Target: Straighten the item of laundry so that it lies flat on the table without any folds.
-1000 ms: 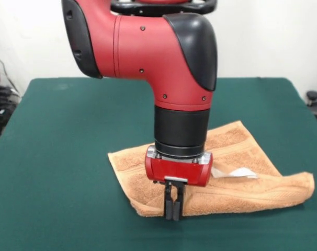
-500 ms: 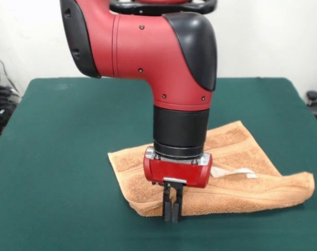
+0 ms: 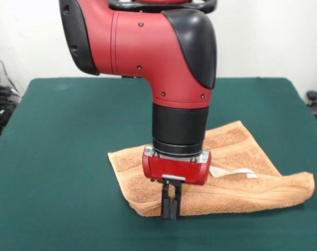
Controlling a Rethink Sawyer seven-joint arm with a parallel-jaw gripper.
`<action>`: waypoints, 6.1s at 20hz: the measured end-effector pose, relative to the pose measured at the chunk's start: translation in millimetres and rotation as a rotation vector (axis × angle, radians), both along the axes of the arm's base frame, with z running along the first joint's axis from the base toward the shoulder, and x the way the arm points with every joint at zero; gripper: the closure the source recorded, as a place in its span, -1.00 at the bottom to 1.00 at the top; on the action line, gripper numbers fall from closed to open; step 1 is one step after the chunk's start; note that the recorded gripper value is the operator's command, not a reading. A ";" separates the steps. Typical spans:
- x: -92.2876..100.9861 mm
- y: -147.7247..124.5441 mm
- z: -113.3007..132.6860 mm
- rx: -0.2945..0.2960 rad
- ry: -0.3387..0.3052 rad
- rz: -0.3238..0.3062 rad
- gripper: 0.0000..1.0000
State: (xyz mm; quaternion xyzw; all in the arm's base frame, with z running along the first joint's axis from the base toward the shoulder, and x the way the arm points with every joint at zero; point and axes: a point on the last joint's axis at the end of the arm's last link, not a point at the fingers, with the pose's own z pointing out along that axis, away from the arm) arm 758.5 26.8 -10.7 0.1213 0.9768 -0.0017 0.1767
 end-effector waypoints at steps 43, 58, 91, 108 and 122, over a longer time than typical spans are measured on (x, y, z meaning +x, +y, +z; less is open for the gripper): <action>-40.2 -40.3 118.4 -0.022 0.057 -0.048 1.00; -40.5 -51.8 89.8 -0.010 -0.053 -0.057 1.00; -72.0 31.0 6.3 0.035 0.009 0.036 1.00; -78.1 43.4 144.8 0.053 0.095 -0.029 1.00; -99.4 23.7 198.0 0.047 0.070 -0.068 1.00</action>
